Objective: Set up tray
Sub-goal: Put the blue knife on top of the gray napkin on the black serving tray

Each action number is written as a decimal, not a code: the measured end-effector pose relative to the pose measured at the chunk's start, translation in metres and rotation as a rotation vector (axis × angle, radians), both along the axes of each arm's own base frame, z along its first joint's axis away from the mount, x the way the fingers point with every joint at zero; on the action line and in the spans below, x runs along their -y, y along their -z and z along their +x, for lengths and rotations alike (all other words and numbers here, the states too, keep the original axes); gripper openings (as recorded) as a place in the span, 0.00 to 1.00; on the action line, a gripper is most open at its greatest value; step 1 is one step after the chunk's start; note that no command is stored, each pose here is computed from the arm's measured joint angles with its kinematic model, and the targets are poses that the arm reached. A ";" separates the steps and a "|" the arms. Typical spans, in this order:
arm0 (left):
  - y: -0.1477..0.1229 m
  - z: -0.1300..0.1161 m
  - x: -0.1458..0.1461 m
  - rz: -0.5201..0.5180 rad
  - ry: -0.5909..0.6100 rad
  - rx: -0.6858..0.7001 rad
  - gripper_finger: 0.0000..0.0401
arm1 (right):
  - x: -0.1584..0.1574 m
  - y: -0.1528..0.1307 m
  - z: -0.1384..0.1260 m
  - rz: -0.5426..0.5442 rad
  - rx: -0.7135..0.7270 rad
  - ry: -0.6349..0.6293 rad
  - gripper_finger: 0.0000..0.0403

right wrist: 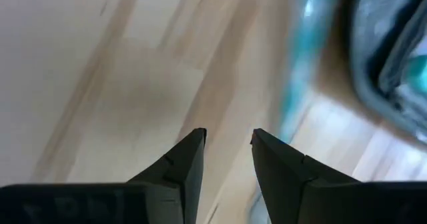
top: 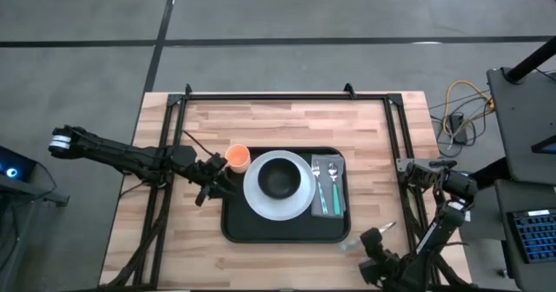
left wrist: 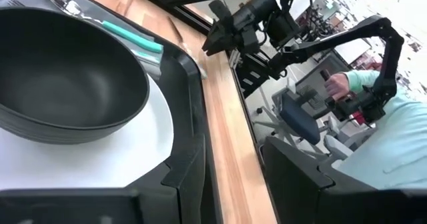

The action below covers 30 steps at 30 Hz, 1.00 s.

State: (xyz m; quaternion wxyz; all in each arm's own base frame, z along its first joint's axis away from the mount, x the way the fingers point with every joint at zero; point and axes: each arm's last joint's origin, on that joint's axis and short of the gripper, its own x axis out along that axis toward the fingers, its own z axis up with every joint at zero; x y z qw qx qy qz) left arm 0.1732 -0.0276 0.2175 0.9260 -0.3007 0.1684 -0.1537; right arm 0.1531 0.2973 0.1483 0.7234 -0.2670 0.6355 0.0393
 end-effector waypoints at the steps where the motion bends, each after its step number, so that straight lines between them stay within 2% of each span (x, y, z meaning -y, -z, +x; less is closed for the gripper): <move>1: 0.000 0.000 0.000 0.000 0.000 0.000 0.33 | 0.000 0.000 0.000 0.000 -0.004 0.000 0.29; 13: 0.000 0.000 0.001 -0.006 0.026 -0.004 0.33 | 0.002 0.002 0.007 0.006 0.002 0.023 0.29; 20: 0.000 0.000 0.001 -0.006 0.028 -0.006 0.33 | 0.021 0.005 0.022 -0.043 -0.035 0.065 0.29; 30: 0.001 -0.001 0.002 -0.015 0.052 -0.018 0.33 | 0.041 -0.002 0.018 -0.021 -0.029 0.065 0.29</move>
